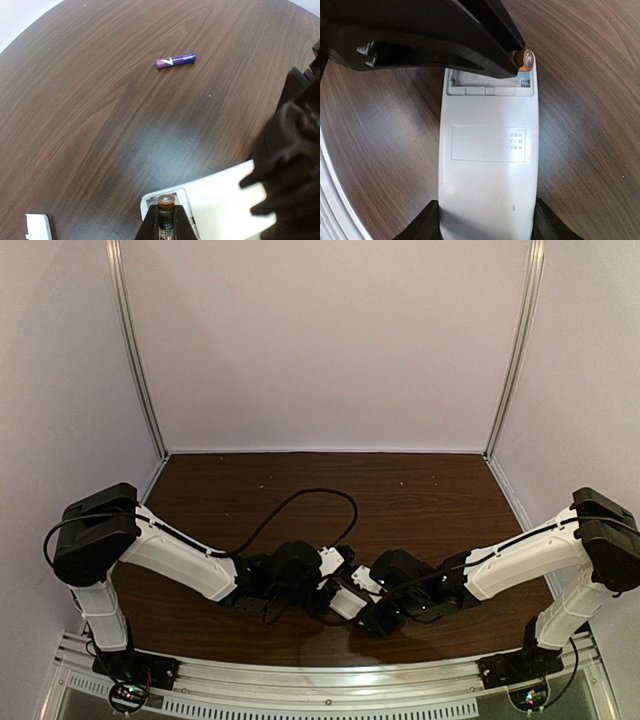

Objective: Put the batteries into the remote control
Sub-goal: Place the battery in the battery compartment.

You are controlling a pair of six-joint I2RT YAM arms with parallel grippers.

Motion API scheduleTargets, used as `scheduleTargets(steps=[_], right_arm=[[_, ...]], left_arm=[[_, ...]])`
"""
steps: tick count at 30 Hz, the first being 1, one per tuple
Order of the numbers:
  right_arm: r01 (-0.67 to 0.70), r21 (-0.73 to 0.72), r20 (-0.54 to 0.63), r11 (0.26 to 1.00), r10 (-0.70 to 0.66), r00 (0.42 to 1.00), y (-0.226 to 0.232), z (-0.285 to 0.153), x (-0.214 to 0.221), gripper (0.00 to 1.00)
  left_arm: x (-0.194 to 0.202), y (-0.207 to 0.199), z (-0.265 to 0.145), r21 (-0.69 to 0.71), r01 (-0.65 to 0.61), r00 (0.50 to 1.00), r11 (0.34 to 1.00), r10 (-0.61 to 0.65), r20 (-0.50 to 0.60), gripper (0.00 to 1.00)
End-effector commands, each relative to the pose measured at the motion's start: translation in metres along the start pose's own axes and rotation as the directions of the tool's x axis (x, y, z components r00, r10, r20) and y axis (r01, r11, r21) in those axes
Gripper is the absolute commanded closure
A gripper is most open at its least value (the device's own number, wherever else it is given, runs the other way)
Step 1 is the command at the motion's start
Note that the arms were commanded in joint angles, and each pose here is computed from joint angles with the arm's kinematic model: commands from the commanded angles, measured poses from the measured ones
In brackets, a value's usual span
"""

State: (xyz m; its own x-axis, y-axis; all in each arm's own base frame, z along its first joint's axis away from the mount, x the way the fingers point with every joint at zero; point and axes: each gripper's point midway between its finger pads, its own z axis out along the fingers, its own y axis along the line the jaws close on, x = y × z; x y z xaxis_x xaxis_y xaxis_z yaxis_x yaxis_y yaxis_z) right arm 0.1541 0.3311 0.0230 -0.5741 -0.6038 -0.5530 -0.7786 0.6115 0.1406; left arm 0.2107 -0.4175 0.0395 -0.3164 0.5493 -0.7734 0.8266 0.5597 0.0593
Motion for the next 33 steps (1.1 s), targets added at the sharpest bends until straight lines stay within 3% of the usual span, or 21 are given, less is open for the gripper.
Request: scheduleTargets(steps=[1,20,33], right_arm=[[-0.002,0.05,-0.05,0.999,0.004,0.999,-0.01,-0.001,0.017,1.0],[-0.003,0.051,-0.039,0.999,0.005,0.999,-0.011,-0.005,0.017,1.0],[-0.004,0.055,-0.045,0.998,0.007,0.999,-0.013,-0.006,0.021,1.0]], left_arm=[[0.043,0.03,0.003,-0.136,-0.053,0.987,0.989,0.031,-0.157,1.0],[0.058,0.036,0.014,-0.185,-0.063,0.969,0.981,0.016,-0.245,0.88],[0.063,0.037,0.015,-0.199,-0.049,0.962,0.979,-0.007,-0.273,0.74]])
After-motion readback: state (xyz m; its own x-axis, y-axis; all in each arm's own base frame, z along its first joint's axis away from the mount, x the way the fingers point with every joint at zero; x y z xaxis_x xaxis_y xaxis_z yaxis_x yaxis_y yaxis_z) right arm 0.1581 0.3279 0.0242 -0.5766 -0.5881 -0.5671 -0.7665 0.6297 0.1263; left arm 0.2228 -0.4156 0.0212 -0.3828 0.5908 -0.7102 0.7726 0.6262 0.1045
